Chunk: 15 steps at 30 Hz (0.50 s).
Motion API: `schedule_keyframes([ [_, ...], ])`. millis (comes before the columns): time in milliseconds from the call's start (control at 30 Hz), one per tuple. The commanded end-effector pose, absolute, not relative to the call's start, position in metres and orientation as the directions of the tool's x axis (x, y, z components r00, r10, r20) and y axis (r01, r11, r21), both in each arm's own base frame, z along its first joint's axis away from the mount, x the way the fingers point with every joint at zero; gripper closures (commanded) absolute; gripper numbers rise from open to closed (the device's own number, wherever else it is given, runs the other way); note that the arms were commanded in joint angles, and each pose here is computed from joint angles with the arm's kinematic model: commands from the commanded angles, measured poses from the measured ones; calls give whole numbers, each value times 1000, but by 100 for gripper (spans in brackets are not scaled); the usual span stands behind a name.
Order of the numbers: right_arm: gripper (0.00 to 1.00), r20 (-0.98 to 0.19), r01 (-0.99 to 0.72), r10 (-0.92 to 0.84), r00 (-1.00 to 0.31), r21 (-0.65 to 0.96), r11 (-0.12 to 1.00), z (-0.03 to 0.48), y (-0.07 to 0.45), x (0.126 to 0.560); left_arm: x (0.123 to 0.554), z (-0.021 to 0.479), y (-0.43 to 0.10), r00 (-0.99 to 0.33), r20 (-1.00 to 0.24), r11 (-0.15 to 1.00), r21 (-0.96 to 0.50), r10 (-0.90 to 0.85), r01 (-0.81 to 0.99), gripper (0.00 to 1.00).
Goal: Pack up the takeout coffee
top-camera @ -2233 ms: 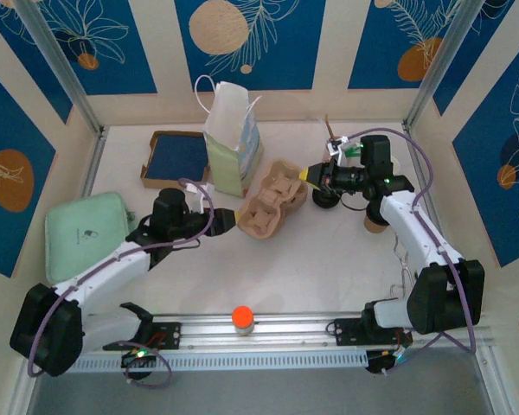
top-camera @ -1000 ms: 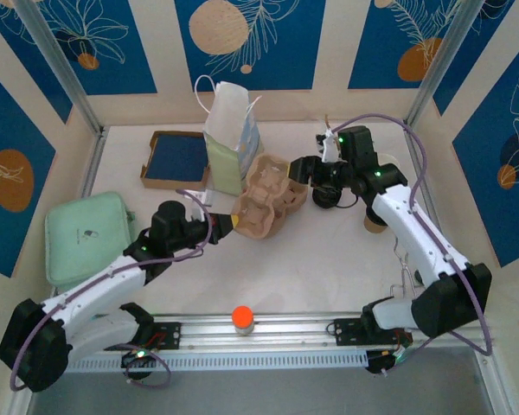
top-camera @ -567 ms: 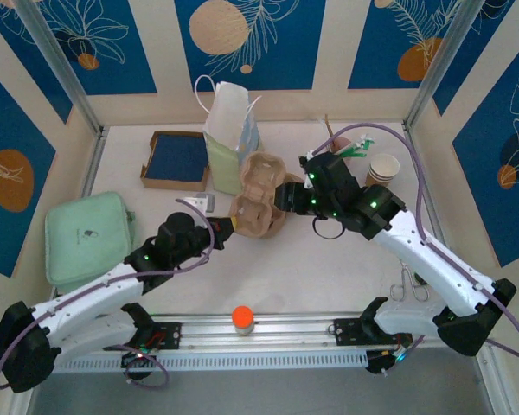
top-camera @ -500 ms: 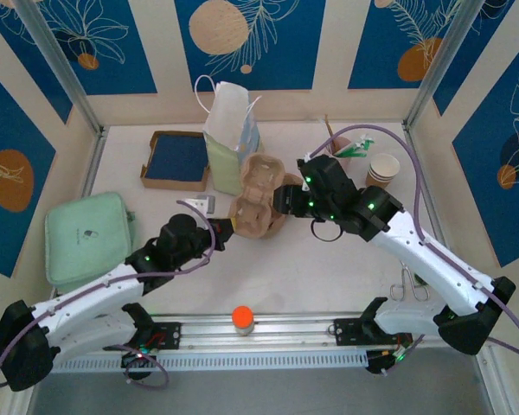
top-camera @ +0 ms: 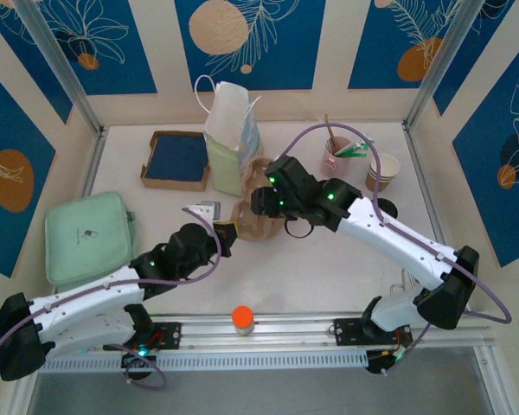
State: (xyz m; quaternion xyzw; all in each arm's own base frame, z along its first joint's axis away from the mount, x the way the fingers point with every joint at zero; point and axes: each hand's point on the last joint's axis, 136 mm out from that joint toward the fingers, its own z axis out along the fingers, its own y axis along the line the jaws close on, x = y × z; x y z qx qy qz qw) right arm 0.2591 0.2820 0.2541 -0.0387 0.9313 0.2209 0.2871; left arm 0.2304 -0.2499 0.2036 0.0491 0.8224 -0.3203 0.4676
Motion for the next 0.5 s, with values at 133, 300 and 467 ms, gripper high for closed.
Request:
schedule_keyframes([
  [133,53,-549,-184,80,-832,408,894,258,298,265,230,227,-248,-509,-822,793,-479,-255,377,100],
  [300,58,-549,-170,88,-831,401,900,253,299,269,226,230,-253,-501,-827,784,-479,-253,395,100],
  [467,59,-559,-139,94,-824,361,922,248,294,274,223,235,-253,-482,-838,783,-473,-257,404,100],
])
